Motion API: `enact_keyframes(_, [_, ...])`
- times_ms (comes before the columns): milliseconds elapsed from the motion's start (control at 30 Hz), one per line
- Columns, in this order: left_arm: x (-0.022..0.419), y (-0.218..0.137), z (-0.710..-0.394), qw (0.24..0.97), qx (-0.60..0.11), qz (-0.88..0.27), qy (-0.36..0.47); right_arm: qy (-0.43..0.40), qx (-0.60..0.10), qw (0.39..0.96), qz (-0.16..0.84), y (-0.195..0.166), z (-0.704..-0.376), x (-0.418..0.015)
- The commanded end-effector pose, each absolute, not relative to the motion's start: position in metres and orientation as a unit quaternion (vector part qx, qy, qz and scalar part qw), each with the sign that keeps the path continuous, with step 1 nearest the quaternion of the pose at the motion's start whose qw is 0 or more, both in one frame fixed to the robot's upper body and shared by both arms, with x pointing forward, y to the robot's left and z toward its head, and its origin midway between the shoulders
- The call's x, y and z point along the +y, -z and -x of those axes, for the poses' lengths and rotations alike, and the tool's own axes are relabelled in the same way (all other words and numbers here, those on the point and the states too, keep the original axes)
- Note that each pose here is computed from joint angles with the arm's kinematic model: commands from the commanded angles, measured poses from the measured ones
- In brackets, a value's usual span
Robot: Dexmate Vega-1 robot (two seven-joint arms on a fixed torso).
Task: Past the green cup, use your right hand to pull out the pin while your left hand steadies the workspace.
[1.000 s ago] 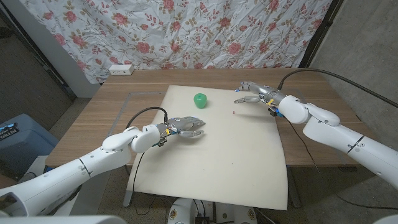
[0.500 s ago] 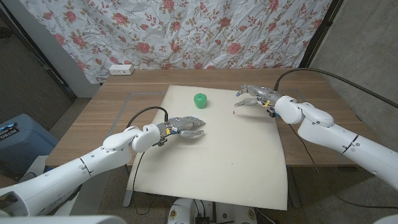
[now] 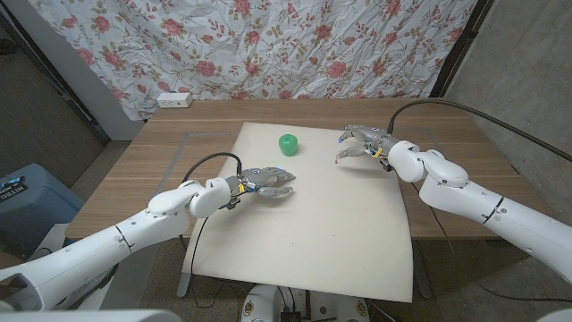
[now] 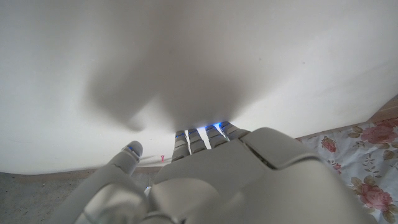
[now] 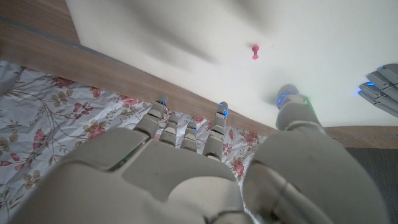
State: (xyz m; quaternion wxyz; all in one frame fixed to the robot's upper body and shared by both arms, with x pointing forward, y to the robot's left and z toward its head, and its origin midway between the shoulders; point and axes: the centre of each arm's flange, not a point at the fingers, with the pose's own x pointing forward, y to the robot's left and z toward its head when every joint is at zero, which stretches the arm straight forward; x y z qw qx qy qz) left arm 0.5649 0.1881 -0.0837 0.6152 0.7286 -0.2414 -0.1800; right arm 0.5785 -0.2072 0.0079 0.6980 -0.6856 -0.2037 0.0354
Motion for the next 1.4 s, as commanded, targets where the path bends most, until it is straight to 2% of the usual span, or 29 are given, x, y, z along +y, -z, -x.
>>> enact_keyframes(33, [0.188,0.083,-0.565,0.616,-0.239,-0.729,0.181,-0.025,-0.206,0.68,0.704,0.001,-0.584,-0.202])
enact_keyframes(1400, [0.191,0.086,-0.564,0.614,-0.228,-0.733,0.184,-0.007,-0.224,0.667,0.71,0.029,-0.603,-0.197])
